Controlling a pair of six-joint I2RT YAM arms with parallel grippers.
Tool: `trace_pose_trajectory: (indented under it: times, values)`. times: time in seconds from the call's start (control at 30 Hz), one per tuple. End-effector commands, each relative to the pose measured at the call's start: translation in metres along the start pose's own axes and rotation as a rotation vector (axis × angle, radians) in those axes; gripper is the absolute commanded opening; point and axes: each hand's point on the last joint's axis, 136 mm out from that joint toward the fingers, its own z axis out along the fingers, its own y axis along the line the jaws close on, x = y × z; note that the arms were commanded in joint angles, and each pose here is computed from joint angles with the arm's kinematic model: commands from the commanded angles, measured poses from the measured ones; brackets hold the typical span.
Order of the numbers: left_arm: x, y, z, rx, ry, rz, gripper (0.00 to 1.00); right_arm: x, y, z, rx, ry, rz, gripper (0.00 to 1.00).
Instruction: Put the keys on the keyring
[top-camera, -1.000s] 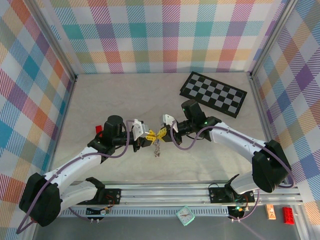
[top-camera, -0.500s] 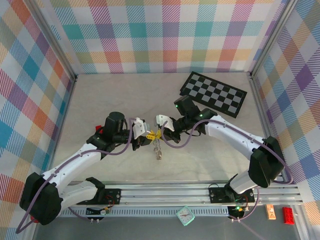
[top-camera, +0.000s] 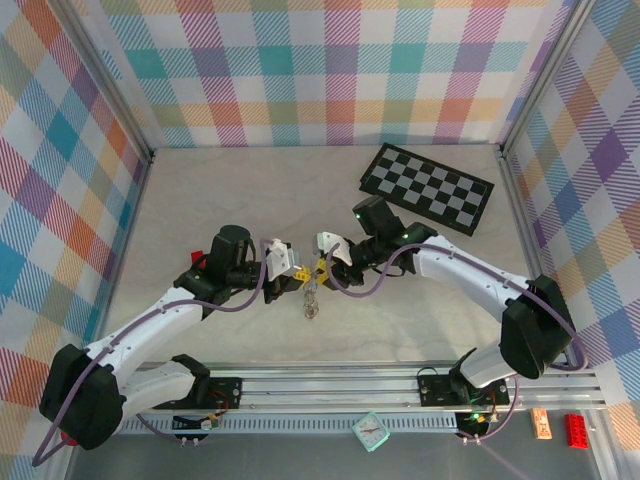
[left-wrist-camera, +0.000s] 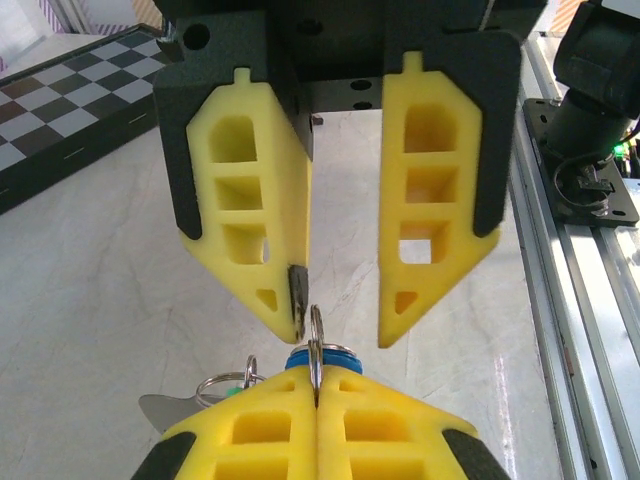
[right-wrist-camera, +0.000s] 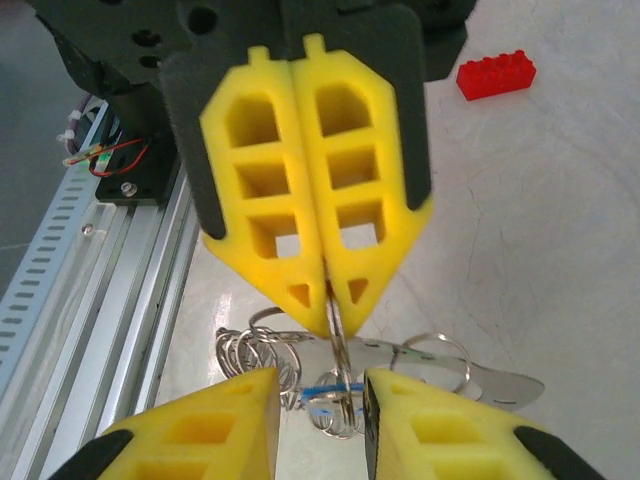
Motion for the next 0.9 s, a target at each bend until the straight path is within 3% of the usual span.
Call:
trace_pose_trajectory:
  times: [0.0,0.27,0.6,0.87]
  values:
    - [-0.015,-0.007,-0.003,0.026,-0.066,0.061,0.0,-0.01,0.005,-0.002,-0.026,-0.063,-0.003,0.28]
    - [-0.015,-0.008,-0.003,0.029,-0.065,0.068,0.0,-0.007,0.004,-0.002,-0.017,-0.055,0.003,0.2]
    - [-0.014,-0.009,-0.004,0.032,-0.056,0.071,0.0,0.001,0.005,-0.005,0.009,-0.021,0.009,0.19]
    - [-0.014,-0.01,-0.004,0.035,-0.052,0.074,0.0,0.0,0.004,-0.005,0.016,-0.023,0.009,0.08]
